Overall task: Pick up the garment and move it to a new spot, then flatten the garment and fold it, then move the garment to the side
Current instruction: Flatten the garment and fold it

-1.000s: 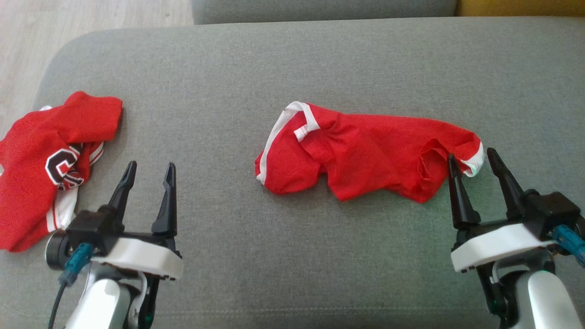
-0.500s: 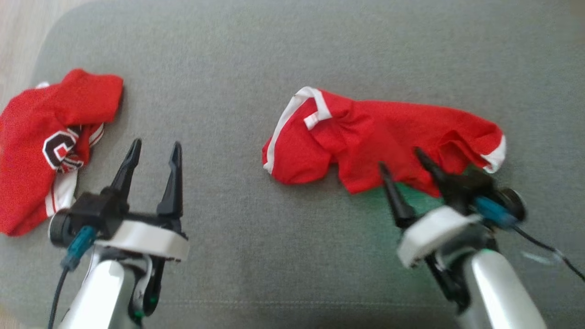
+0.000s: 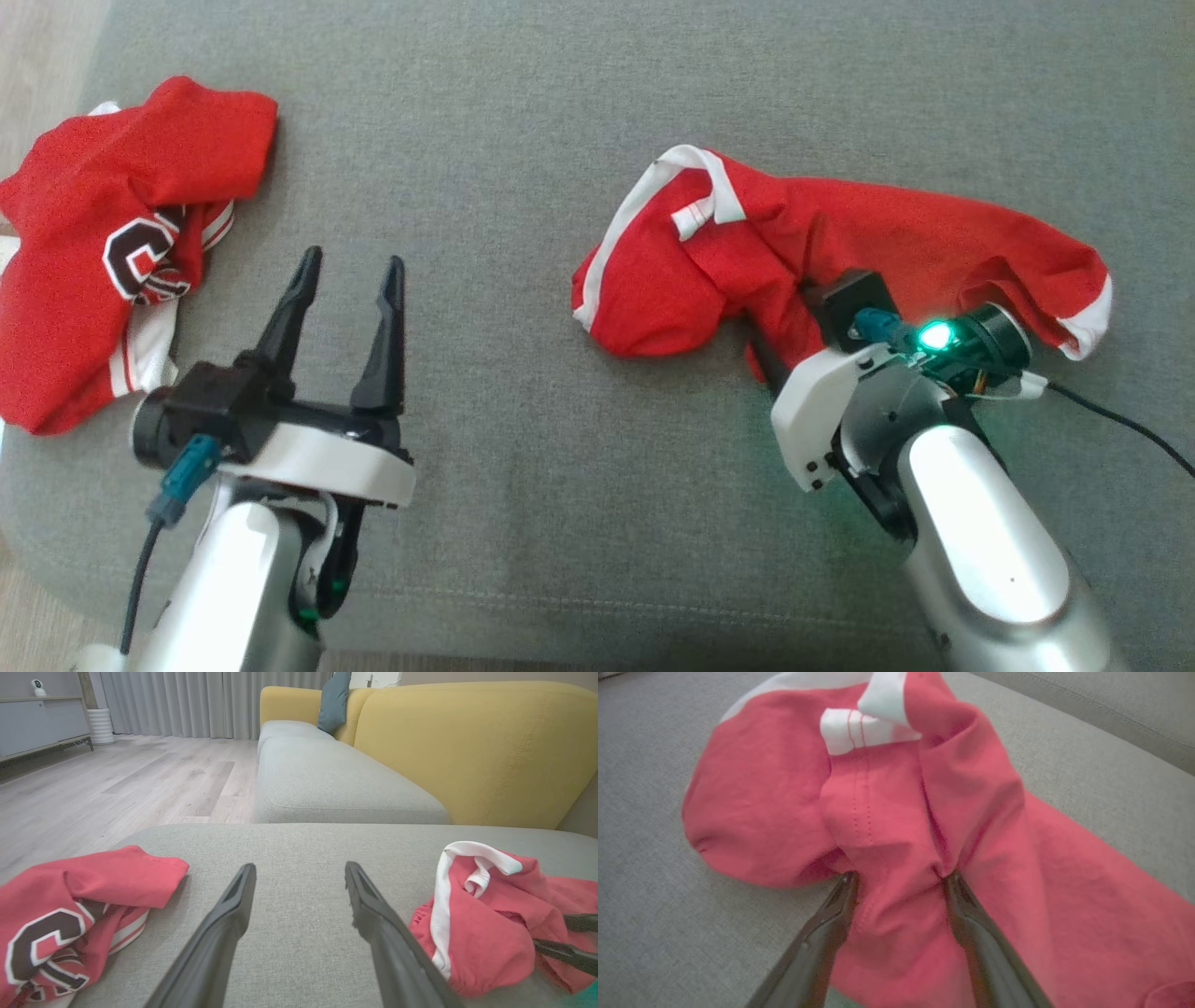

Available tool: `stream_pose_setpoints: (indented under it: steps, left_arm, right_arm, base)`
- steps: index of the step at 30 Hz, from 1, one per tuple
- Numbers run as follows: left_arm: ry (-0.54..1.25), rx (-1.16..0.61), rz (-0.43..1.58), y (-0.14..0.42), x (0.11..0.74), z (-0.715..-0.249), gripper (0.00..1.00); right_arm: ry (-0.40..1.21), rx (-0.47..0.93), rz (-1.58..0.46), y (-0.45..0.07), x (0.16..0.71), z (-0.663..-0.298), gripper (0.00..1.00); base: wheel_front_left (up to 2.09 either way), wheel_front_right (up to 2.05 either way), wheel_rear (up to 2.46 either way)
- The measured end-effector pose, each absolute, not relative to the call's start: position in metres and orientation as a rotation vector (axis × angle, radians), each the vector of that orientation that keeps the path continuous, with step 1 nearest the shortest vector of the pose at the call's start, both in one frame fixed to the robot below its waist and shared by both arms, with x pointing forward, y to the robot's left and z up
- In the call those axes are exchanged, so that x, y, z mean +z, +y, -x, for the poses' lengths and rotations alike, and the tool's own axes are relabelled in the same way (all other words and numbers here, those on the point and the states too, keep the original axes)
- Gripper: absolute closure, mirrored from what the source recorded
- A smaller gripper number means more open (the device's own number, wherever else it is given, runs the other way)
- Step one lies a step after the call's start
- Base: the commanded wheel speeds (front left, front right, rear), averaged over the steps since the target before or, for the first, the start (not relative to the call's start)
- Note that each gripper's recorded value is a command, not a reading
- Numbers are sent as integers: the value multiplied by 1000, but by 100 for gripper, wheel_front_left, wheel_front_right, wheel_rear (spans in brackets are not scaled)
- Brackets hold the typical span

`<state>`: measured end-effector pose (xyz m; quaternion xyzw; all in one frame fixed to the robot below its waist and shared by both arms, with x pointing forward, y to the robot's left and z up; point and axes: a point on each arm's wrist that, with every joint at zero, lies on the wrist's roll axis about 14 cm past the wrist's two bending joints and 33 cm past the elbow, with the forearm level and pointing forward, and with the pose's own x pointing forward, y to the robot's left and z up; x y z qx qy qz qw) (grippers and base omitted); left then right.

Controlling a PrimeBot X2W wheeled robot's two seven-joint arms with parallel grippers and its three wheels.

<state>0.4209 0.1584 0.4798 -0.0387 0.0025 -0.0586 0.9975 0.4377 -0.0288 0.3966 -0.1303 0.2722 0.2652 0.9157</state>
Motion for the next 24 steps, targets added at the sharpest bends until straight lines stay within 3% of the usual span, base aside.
stream_pose_setpoints:
  steps: [1, 11, 24]
  left_arm:
    - [6, -122, 81, 157, 479, -421, 0]
    - [-20, -129, 75, 156, 487, -424, 0]
    - [-30, -160, 82, 145, 489, -427, 0]
  right_arm:
    - [571, 545, 271, -29, 394, -438, 100]
    - [458, 421, 114, -61, 426, -454, 100]
    - [522, 49, -339, -175, 402, -408, 100]
  base:
    - [0, 0, 0]
    - [0, 0, 0]
    - [0, 0, 0]
